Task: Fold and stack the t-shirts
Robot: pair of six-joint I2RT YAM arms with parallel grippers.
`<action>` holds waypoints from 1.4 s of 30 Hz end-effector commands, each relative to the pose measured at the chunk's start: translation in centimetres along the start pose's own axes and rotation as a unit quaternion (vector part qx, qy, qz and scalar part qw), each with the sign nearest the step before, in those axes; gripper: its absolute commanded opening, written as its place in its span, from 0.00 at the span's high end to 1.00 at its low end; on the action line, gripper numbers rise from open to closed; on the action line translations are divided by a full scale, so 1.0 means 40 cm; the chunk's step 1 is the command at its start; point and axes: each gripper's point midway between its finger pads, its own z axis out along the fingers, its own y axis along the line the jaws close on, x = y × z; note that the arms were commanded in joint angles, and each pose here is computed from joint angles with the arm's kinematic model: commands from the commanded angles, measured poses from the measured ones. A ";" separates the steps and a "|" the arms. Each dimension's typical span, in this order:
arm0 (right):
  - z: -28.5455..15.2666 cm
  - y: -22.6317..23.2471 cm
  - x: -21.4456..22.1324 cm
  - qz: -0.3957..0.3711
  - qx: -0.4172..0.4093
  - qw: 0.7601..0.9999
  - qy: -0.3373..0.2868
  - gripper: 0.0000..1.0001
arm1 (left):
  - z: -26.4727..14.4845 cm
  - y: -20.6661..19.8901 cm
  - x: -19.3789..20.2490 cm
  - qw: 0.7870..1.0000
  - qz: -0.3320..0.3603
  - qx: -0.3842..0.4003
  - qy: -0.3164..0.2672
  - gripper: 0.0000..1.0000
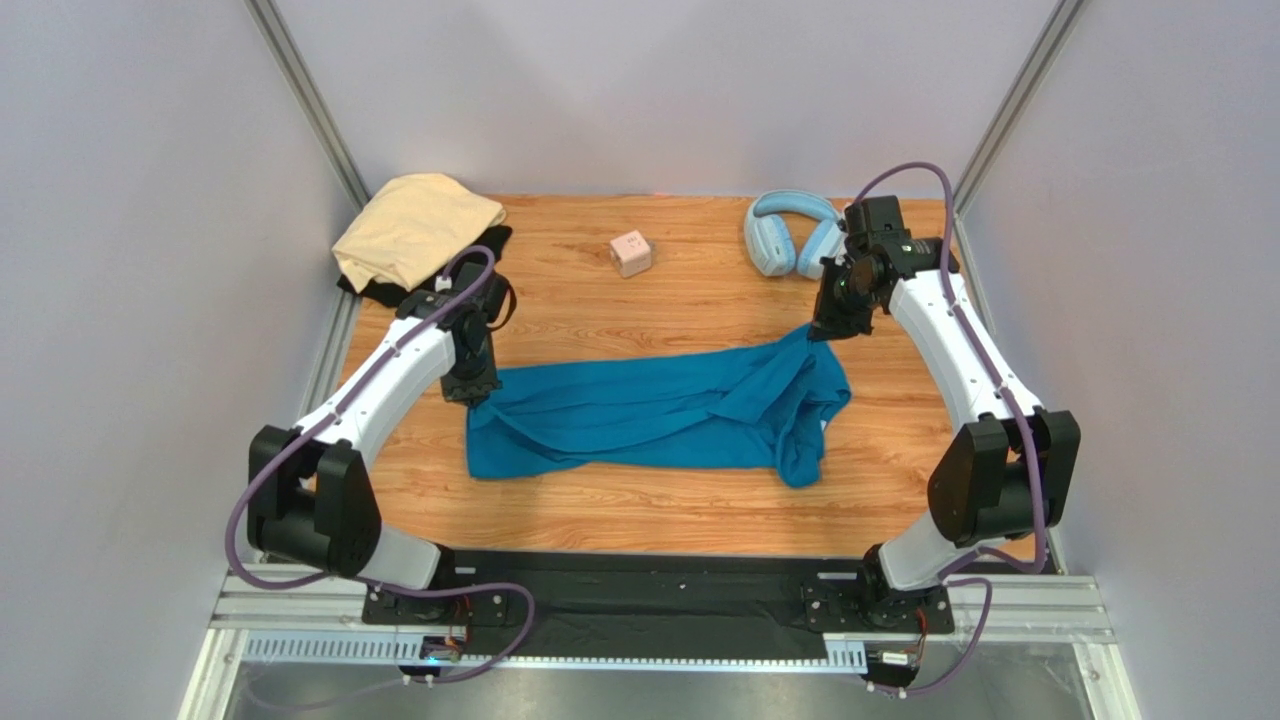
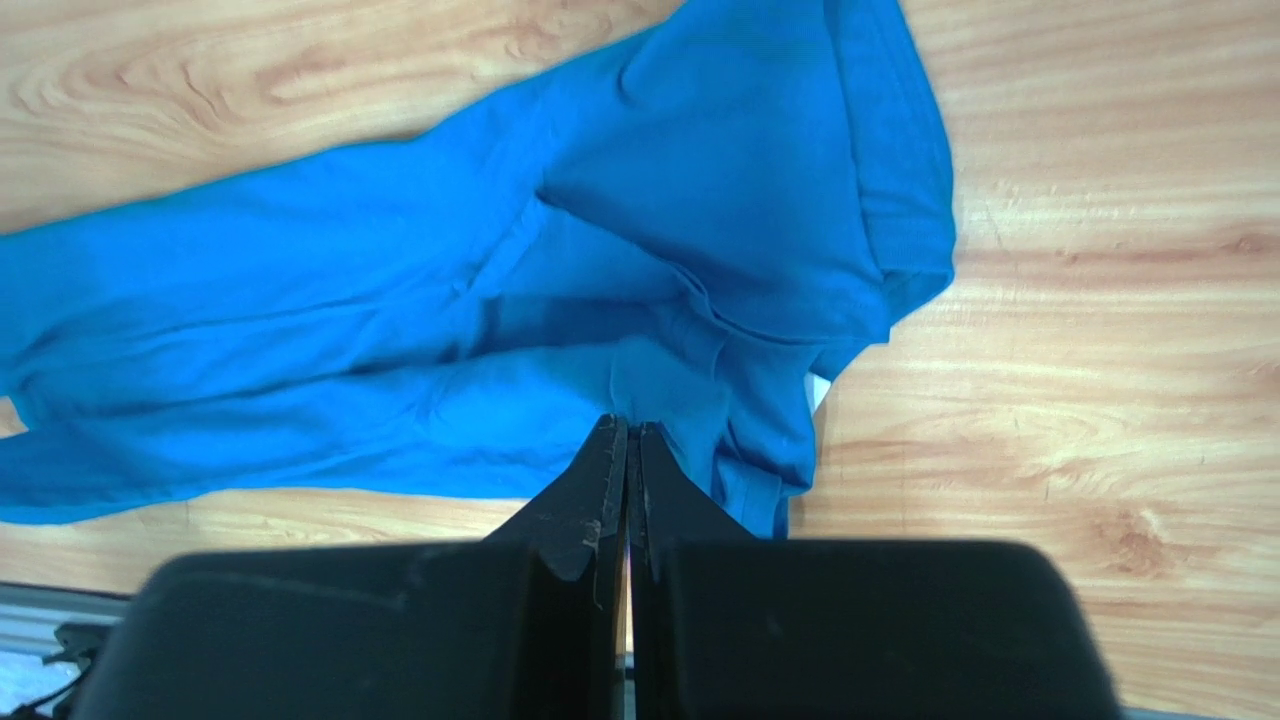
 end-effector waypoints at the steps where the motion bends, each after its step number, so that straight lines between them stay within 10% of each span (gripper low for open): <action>1: -0.031 0.019 -0.111 0.001 0.001 0.997 -0.071 1.00 | -0.002 -0.030 -0.069 0.999 0.026 0.021 -0.022 1.00; 21: -0.067 -0.029 -0.165 0.008 0.049 0.994 -0.095 1.00 | 0.020 -0.102 -0.097 0.995 0.056 0.088 -0.012 1.00; 42: -0.337 -0.008 0.137 0.012 -0.060 0.991 -0.119 1.00 | -0.141 -0.022 0.044 0.982 0.045 0.160 -0.086 1.00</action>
